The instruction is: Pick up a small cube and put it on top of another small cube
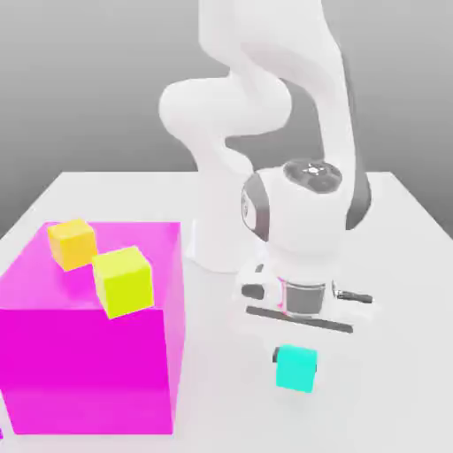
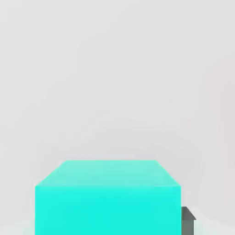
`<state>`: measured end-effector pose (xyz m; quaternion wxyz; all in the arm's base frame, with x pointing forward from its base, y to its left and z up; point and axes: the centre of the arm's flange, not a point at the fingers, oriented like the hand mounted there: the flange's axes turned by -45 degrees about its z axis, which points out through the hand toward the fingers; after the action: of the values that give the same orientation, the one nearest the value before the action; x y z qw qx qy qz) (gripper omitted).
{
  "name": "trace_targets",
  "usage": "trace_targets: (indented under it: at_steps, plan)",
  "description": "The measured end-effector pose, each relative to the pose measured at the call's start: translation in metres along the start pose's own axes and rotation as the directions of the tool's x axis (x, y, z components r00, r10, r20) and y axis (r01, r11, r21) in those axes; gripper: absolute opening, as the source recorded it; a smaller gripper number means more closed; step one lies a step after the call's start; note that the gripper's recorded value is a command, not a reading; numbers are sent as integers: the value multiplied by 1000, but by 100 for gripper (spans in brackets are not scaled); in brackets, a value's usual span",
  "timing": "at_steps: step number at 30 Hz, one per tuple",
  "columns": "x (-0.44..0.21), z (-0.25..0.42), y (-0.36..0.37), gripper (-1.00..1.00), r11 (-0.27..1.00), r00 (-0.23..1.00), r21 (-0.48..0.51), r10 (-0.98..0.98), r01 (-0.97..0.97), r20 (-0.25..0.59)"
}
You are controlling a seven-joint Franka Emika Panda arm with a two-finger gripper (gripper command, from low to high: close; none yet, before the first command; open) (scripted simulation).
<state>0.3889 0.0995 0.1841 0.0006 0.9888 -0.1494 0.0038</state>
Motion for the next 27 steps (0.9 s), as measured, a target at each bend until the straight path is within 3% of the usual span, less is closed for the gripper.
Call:
trace_targets:
  at_steps: [3,16,23,27]
  plan:
    - [10,-14,8,-100,999,999,-1,34,-34,2]
    - [166,-62,34,-100,974,974,-22,225,-225,0]
    - [258,-94,167,-100,843,838,-25,530,-537,-127]
    - [266,-94,252,-100,755,750,-31,644,-655,-151]
